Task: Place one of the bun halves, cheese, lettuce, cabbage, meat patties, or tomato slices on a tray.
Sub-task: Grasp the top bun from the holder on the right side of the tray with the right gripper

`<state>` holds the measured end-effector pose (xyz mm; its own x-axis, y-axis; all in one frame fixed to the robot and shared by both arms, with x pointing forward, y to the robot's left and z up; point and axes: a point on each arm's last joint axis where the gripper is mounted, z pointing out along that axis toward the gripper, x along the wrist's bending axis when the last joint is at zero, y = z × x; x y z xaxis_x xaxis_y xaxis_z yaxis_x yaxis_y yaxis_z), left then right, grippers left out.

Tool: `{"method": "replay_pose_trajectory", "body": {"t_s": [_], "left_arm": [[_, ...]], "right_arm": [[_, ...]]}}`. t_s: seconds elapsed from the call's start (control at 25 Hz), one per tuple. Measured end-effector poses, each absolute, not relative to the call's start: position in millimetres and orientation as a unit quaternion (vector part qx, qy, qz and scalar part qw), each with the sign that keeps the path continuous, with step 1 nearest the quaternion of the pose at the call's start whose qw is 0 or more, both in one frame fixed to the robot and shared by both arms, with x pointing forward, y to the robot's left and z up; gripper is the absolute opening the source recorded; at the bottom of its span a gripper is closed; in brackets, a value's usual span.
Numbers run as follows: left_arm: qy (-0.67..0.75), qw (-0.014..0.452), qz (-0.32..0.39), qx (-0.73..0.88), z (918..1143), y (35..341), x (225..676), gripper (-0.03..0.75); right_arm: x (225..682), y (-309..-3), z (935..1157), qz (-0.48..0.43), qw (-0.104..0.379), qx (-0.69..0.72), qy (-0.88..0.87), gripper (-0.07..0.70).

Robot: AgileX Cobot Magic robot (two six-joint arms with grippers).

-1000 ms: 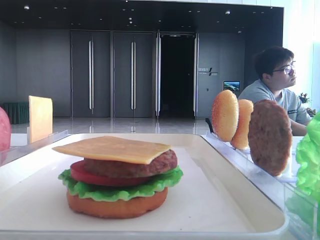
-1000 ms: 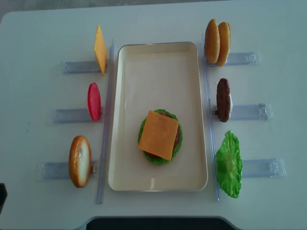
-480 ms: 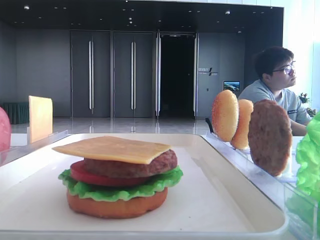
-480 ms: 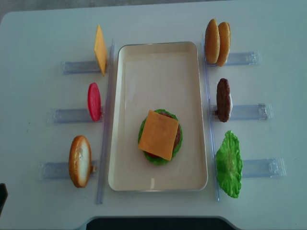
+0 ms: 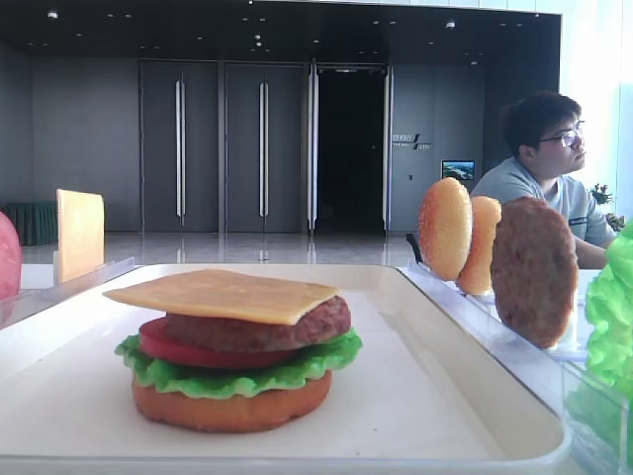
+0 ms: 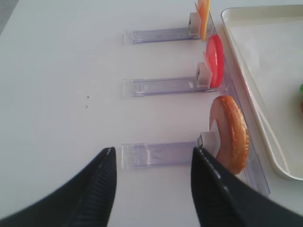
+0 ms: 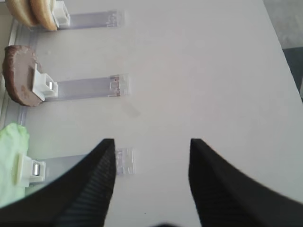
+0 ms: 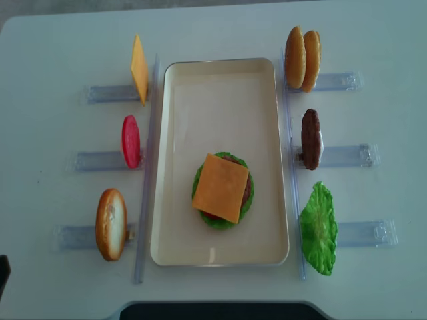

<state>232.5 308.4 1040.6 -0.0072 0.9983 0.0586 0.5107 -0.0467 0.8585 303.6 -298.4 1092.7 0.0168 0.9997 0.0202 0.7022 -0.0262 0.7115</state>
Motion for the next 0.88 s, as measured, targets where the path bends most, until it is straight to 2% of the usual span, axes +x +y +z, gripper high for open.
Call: {"method": "replay_pose_trajectory", "body": {"t_s": [0.24,0.36,0.56,0.88], "left_arm": [[0.606,0.330,0.369,0.622,1041,308,232,0.391],[0.606,0.330,0.369,0.622,1041,308,232,0.391],[0.606,0.330,0.369,0.622,1041,308,232,0.391],[0.606,0.330,0.369,0.622,1041,308,232,0.391]], "right_arm": [[395,-297,1111,0.216,0.189,0.671,0.683,0.342],[435,-294,1120,0.218,0.155,0.673,0.690,0.342],[494,-292,1134,0.222,0.138,0.674,0.691,0.342],[564,-293,1138,0.200,0.111,0.674,0.702,0.342]]}}
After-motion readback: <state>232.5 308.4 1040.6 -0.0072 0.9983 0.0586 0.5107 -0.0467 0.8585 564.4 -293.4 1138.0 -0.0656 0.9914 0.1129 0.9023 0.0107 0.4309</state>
